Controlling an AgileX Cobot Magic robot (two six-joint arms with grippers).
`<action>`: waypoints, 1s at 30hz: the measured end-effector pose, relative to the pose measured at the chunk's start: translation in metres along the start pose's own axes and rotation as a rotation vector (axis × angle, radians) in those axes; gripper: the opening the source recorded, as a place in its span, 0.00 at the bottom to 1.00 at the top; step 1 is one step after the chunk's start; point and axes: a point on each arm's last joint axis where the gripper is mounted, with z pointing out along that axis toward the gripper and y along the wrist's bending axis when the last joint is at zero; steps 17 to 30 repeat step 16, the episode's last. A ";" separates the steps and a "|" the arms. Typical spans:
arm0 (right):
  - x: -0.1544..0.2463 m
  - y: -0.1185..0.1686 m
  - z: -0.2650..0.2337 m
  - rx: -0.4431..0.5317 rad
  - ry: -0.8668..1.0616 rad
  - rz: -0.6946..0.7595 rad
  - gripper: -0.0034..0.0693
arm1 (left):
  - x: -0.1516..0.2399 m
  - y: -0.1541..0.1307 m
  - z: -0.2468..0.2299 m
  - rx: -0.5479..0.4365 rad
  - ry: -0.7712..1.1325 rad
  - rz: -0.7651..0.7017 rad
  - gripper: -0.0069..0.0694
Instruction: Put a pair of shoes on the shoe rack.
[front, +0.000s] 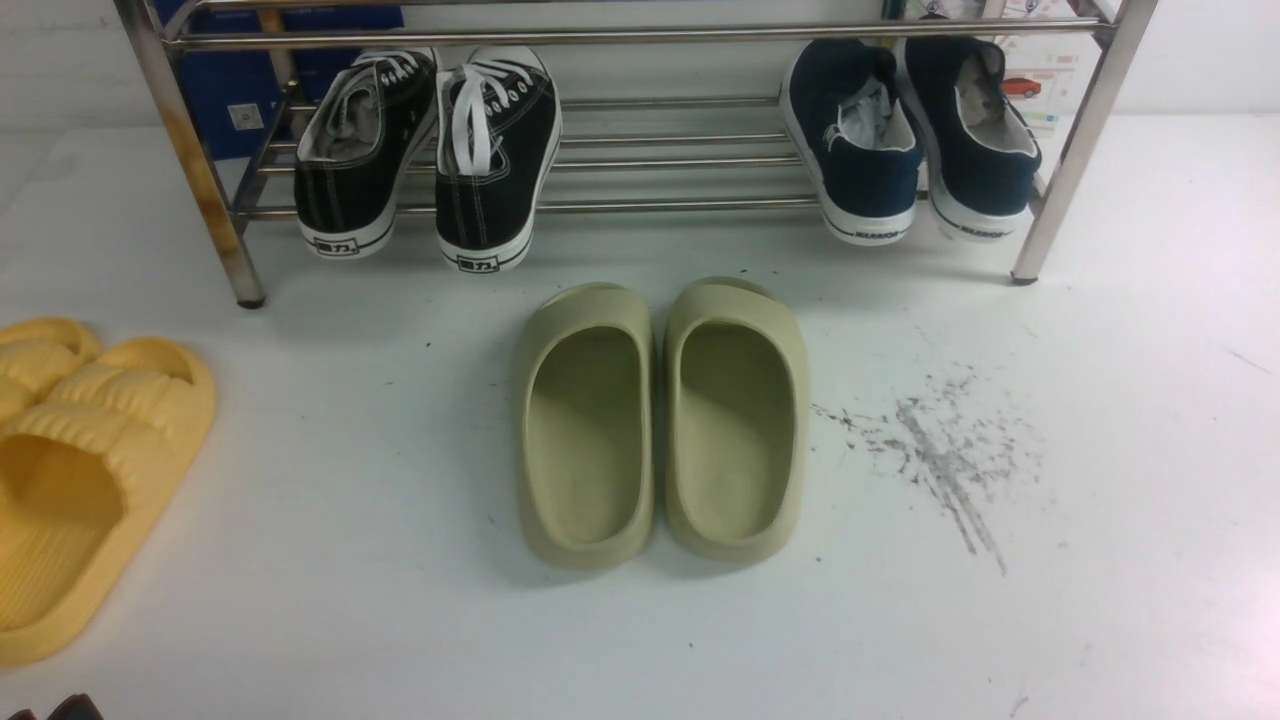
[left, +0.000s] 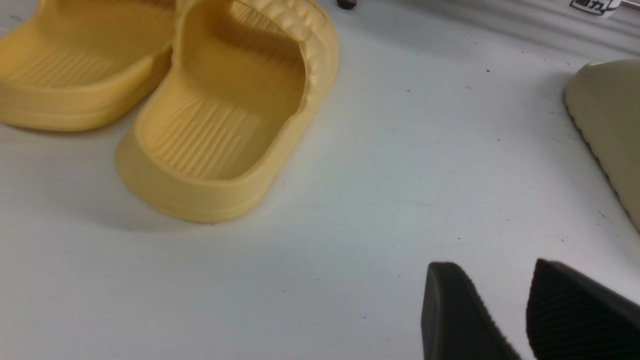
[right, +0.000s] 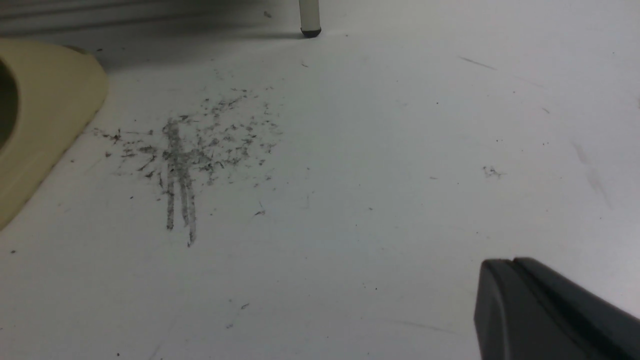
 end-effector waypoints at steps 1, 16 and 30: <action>0.000 0.000 0.000 0.000 0.000 0.000 0.07 | 0.000 0.000 0.000 0.000 0.000 0.000 0.40; 0.000 0.000 0.000 0.000 0.000 0.000 0.09 | 0.000 0.000 0.000 0.000 0.000 0.000 0.40; 0.000 0.000 0.000 0.000 0.000 0.000 0.09 | 0.000 0.000 0.000 0.000 0.000 0.000 0.40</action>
